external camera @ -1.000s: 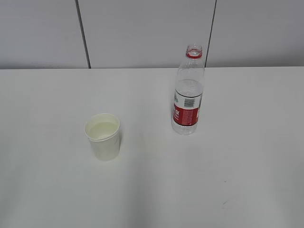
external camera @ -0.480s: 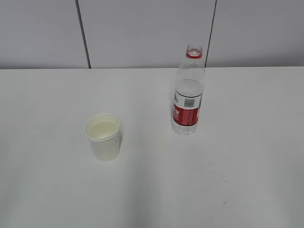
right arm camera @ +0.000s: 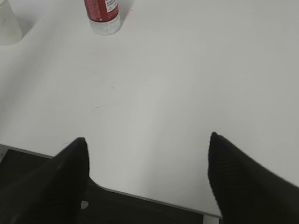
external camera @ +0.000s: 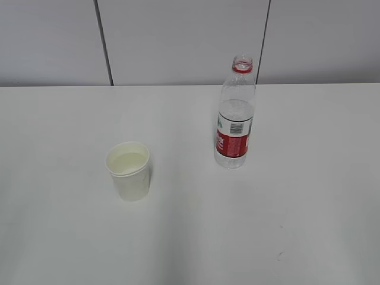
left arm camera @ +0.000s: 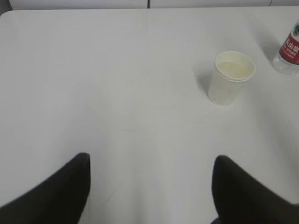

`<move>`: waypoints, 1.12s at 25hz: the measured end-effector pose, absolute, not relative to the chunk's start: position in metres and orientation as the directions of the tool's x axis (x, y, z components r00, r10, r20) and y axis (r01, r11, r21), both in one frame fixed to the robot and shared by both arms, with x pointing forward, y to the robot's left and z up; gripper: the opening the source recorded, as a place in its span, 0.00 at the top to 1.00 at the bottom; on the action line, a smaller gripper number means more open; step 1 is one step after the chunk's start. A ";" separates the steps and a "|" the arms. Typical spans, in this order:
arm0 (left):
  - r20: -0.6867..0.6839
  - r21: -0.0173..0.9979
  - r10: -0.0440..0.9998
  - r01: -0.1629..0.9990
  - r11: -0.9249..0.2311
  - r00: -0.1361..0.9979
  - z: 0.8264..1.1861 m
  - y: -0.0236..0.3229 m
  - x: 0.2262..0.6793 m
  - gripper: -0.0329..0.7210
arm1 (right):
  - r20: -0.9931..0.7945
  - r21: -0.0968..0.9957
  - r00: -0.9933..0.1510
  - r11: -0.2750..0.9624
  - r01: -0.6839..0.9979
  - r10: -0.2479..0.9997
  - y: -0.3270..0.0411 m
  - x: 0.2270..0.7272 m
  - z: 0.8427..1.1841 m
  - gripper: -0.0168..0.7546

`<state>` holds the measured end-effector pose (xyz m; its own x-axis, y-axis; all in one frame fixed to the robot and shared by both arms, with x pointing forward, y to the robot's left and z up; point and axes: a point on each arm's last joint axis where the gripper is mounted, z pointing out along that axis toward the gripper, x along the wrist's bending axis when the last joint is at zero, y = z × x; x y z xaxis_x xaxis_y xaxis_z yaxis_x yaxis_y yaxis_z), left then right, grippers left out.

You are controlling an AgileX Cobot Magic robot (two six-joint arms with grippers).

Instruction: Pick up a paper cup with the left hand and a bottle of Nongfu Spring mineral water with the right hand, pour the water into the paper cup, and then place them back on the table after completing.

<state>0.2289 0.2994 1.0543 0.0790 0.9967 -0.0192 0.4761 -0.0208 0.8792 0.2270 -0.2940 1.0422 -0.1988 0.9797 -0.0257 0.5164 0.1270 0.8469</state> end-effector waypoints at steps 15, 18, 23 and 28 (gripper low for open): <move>-0.019 0.879 0.997 0.476 -0.021 0.079 1.054 0.299 0.229 0.32 | -0.024 0.847 -0.121 0.085 0.525 0.992 -0.293 0.228 1.042 0.22; -0.019 0.879 0.997 0.476 -0.021 0.079 1.054 0.299 0.229 0.32 | -0.024 0.847 -0.121 0.085 0.525 0.992 -0.293 0.228 1.042 0.22; -0.020 0.879 0.997 0.476 -0.020 0.078 1.054 0.299 0.229 0.34 | -0.024 0.847 -0.121 0.085 0.525 0.992 -0.293 0.228 1.042 0.22; -0.020 0.879 0.997 0.476 -0.020 0.078 1.054 0.299 0.229 0.35 | -0.024 0.848 -0.121 0.084 0.523 0.992 -0.293 0.228 1.042 0.22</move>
